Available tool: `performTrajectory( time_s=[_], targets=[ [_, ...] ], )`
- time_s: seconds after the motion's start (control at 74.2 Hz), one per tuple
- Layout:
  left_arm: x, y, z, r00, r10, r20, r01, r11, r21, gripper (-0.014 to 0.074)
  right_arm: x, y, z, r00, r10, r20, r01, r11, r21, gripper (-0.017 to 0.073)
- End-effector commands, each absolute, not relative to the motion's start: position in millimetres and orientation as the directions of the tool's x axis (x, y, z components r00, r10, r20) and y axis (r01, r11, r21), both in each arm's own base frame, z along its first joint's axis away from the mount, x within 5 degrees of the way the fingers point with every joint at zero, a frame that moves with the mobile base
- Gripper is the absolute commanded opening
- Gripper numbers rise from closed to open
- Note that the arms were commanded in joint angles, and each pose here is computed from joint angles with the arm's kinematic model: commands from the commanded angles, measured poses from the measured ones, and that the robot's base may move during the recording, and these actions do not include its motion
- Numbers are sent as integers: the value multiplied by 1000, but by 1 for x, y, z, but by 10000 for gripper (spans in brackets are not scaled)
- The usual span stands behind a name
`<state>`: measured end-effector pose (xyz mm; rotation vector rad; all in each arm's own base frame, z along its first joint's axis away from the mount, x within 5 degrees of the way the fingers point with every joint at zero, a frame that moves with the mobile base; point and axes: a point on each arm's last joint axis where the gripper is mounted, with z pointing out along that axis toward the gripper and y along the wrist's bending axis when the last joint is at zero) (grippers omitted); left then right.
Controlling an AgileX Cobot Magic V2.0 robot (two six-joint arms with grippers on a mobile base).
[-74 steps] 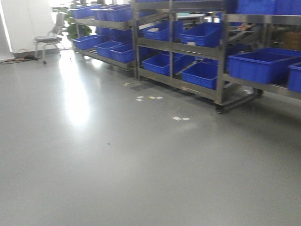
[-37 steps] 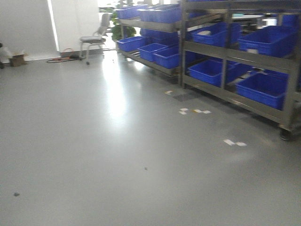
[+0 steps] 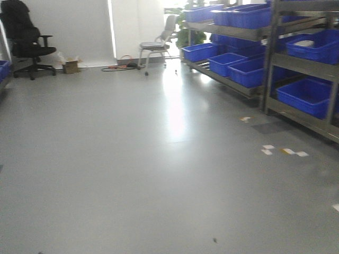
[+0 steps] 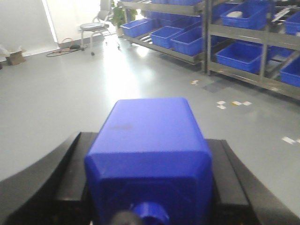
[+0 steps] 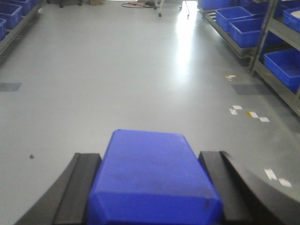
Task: Pick and sort blue part to right shelf
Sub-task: 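Drive the base away from the table toward the bin rack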
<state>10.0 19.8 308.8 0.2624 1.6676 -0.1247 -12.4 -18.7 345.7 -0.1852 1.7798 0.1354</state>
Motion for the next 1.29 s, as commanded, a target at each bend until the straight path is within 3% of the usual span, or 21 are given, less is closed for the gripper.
performTrajectory(
  time_s=[0.0, 1.28],
  targets=[
    [3, 22, 324, 30, 66, -997, 254, 964, 72, 335, -10, -18, 361, -118, -49, -992, -197, 980, -25, 289],
    [3, 22, 324, 30, 66, -997, 254, 964, 72, 335, -10, -18, 361, -117, -49, -992, -198, 980, -25, 289]
  ],
)
